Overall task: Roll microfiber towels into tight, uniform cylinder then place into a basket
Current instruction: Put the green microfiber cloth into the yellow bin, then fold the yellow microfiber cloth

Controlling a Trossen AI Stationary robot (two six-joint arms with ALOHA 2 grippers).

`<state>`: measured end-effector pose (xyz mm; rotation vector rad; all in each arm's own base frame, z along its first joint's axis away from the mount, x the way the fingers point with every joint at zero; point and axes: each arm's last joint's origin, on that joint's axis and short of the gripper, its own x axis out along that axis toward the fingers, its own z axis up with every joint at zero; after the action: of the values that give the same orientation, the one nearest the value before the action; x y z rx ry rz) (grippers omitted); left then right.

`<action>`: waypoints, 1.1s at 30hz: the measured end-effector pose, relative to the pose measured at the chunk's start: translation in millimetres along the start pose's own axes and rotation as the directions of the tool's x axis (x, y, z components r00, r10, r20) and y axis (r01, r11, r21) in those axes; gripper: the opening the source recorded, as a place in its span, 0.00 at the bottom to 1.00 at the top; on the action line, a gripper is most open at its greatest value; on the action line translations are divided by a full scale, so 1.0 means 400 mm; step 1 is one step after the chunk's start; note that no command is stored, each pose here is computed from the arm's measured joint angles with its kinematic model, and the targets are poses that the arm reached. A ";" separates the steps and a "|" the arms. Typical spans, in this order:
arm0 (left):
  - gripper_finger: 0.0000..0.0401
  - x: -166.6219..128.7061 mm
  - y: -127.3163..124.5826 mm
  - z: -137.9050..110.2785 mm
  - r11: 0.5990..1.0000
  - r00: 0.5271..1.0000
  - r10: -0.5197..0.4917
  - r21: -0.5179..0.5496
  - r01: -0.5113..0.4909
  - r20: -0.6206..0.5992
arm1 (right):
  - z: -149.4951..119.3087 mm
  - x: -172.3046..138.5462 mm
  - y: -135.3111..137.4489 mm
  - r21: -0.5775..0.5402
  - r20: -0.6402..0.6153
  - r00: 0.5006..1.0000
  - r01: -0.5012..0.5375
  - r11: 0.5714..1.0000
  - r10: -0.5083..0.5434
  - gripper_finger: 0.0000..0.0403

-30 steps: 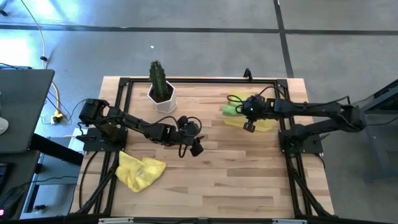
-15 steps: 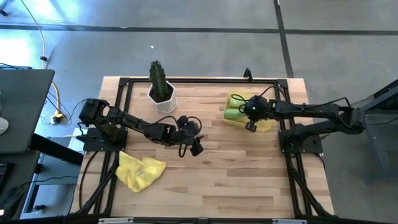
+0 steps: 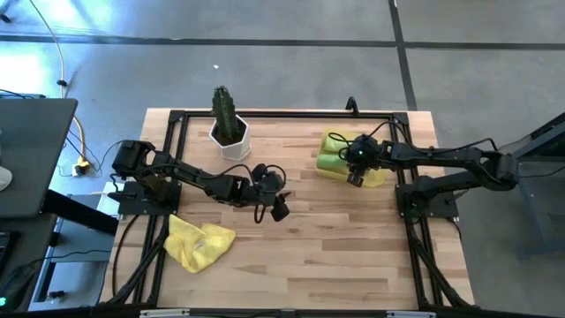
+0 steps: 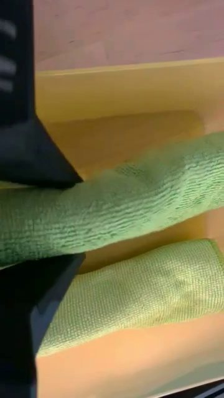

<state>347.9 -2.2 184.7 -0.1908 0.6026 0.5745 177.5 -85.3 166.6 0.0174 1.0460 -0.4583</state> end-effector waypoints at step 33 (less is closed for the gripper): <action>0.40 -0.279 -0.027 -0.171 0.970 0.366 -0.228 -0.241 0.012 -0.902 | 0.186 -0.215 0.212 -0.403 0.204 0.697 -0.580 0.708 0.687 0.56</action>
<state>245.9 -84.3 194.4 -0.7922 1.6587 0.3223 235.1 5.1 259.4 0.0243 0.6878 0.3531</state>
